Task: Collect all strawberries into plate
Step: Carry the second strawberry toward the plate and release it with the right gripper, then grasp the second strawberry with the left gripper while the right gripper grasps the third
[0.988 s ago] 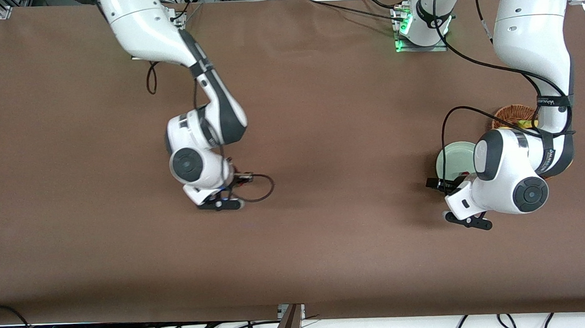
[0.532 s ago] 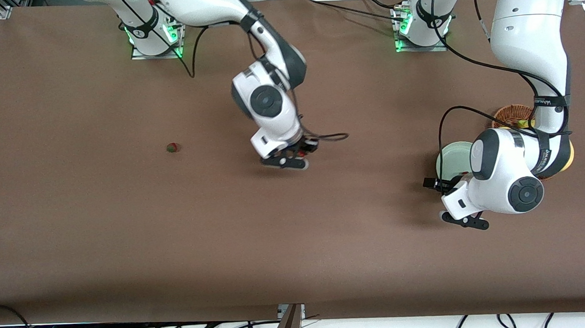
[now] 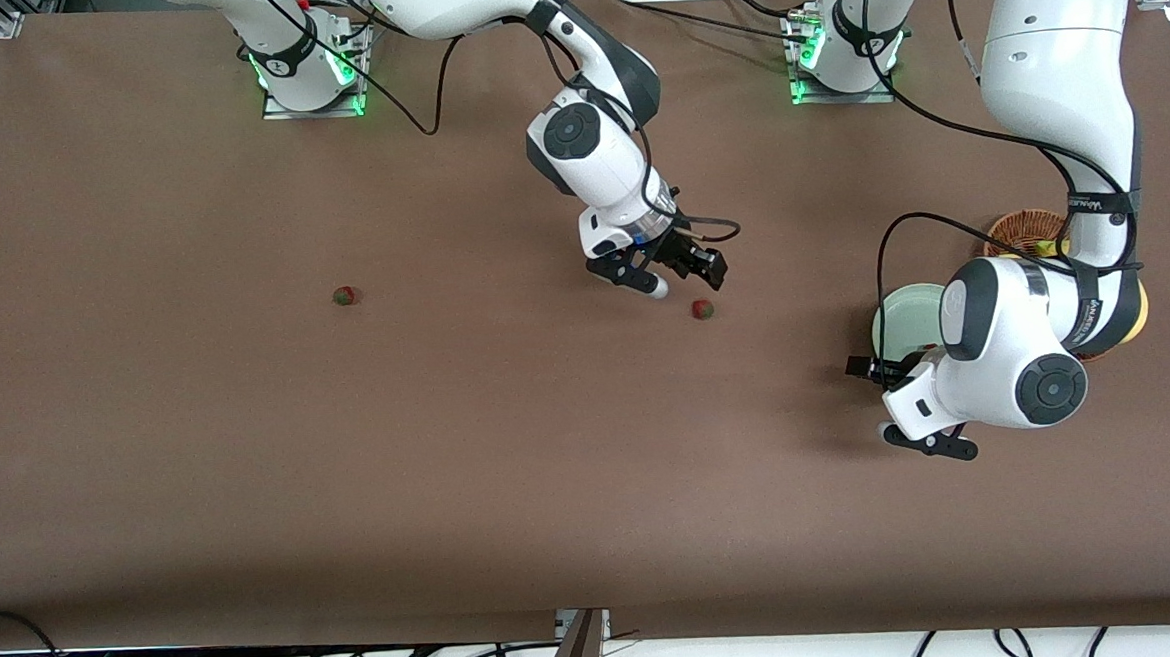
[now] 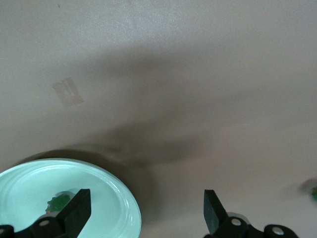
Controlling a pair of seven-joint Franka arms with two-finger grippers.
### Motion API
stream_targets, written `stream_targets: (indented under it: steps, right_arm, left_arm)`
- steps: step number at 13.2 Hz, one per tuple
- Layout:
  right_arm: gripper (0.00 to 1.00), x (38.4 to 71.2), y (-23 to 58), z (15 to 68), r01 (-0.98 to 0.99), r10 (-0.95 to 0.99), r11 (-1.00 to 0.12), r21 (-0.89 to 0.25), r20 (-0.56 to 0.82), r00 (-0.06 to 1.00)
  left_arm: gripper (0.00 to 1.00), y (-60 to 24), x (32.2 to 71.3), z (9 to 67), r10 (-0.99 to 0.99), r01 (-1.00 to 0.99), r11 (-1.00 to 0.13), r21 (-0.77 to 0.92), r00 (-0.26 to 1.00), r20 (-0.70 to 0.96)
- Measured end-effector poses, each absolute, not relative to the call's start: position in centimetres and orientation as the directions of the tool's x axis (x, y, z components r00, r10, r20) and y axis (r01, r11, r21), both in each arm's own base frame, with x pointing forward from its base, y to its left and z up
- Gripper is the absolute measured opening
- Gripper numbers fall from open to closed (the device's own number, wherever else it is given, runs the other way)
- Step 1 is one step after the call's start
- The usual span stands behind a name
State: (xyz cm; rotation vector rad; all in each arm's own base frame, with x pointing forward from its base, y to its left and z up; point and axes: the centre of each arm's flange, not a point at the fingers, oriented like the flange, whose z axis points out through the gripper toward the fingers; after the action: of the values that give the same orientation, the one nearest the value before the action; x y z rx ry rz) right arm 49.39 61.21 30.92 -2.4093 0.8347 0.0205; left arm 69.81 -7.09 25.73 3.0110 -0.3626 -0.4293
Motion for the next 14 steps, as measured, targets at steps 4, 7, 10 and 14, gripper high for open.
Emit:
stream_targets:
  steps: [4, 7, 10, 14]
  right_arm:
    - [0.84, 53.3, 58.0, 31.7, -0.599, -0.581, -0.625, -0.5, -0.214, 0.785]
    - [0.85, 55.6, 54.3, 31.9, -0.48, -0.449, -0.777, -0.407, -0.176, 0.876]
    - [0.85, 58.6, 48.4, 32.9, -0.322, -0.293, -0.9, -0.294, -0.141, 0.946]
    - [0.85, 61.1, 39.8, 34.8, -0.121, -0.091, -0.978, -0.169, -0.176, 0.98]
  left_arm:
    - [1.0, -7.5, 69.8, 25.7, -0.242, -0.217, -0.968, 0.123, 0.934, -0.264]
    - [1.0, -10.2, 68.9, 24.9, -0.259, -0.229, -0.964, 0.136, 0.92, -0.293]
    - [1.0, -11.3, 68.2, 23.6, -0.249, -0.218, -0.967, 0.13, 0.914, -0.321]
    - [1.0, -11.1, 68.0, 23.4, -0.242, -0.21, -0.969, 0.129, 0.911, -0.334]
